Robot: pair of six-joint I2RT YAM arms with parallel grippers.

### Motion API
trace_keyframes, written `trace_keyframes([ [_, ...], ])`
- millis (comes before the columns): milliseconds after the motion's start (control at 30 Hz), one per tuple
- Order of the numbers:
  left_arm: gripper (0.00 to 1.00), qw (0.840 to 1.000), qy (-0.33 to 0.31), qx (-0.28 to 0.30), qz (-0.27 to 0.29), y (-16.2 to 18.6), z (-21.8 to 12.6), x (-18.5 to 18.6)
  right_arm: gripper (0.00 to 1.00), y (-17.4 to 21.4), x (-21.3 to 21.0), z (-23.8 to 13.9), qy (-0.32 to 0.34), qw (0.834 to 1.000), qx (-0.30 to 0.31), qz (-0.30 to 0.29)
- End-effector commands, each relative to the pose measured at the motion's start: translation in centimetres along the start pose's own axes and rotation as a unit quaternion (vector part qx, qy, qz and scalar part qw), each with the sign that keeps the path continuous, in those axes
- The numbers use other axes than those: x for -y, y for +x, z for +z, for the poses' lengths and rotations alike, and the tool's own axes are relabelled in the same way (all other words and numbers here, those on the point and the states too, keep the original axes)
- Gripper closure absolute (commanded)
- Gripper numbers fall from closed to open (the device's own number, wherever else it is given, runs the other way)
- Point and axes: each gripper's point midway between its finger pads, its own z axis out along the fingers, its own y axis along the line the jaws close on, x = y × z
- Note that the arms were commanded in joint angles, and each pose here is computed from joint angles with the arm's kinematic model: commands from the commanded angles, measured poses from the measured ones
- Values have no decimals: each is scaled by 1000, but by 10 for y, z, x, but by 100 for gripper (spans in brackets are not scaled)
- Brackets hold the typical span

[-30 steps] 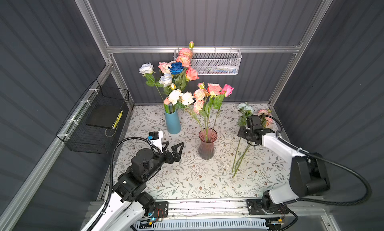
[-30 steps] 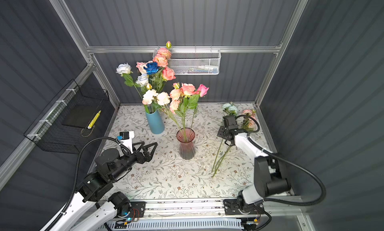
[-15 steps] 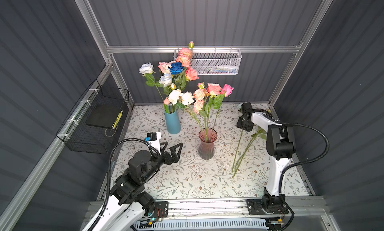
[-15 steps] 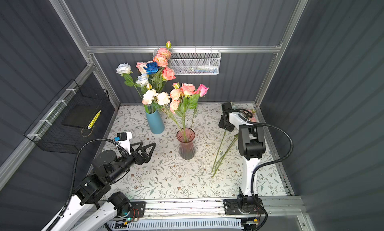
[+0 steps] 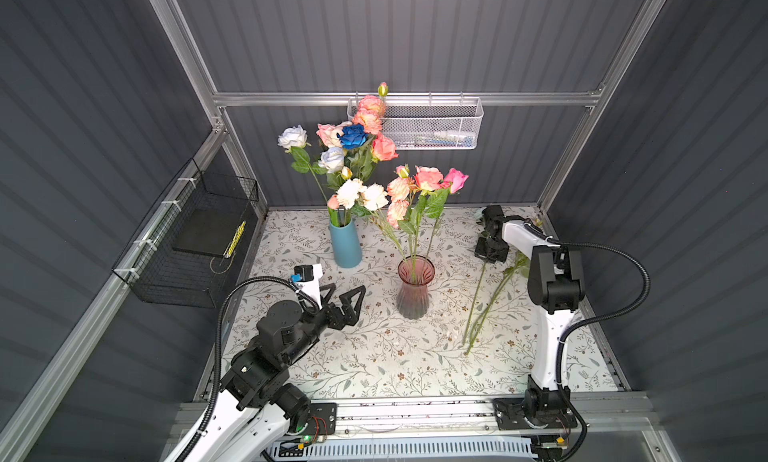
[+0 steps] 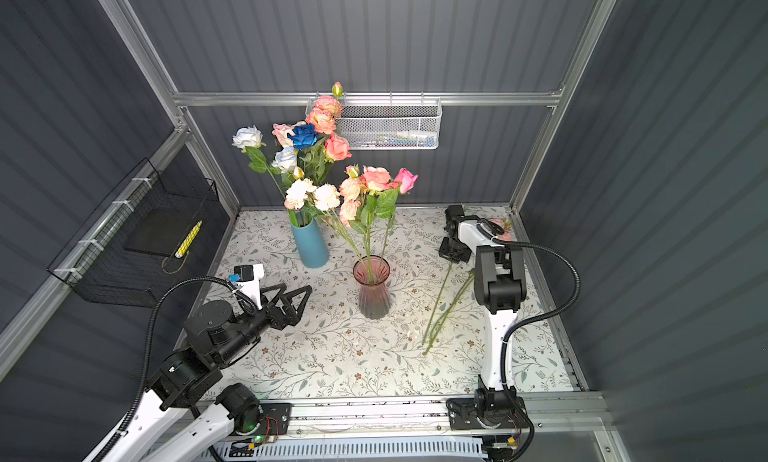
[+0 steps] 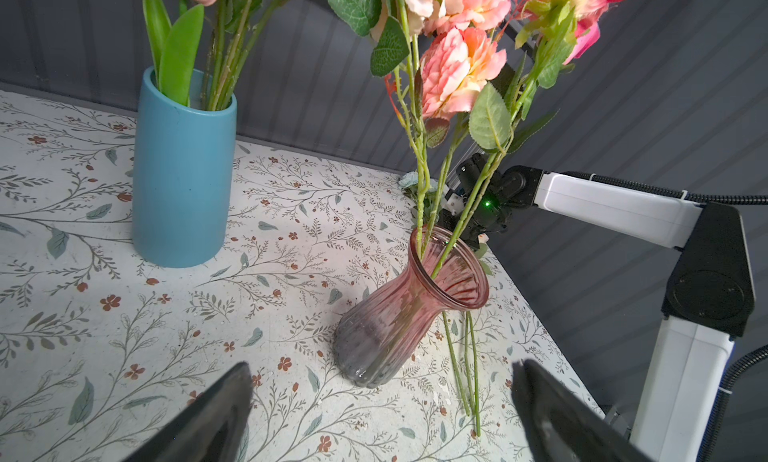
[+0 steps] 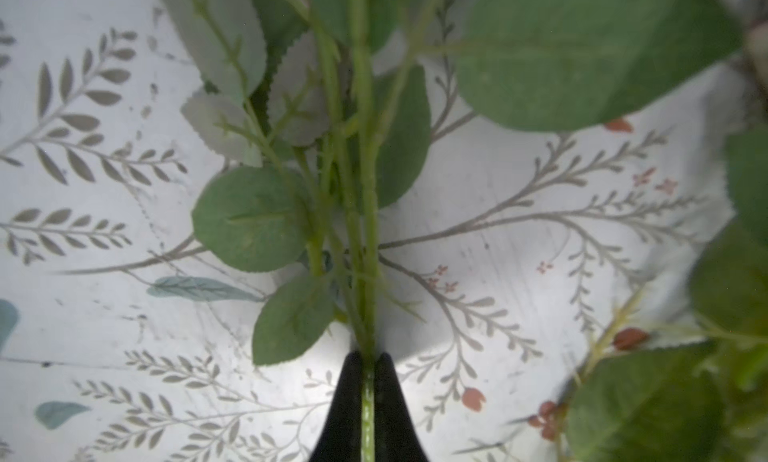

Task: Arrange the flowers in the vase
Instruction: 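Lift the white rose high with the right gripper toward the glass vase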

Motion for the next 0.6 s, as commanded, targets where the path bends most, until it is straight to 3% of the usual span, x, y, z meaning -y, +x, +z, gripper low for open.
trace_keyframes([
  [0, 0, 1000, 8, -3, -3, 3, 0, 3, 100, 7, -1, -7, -22, 1000, 12, -8],
  [233, 0, 1000, 8, -3, -4, 1, 1, 3, 100, -4, -23, -76, -103, 982, 154, -31],
  [567, 0, 1000, 2, 2, -1, -3, 0, 3, 100, 31, -37, -210, -200, 914, 350, -55],
])
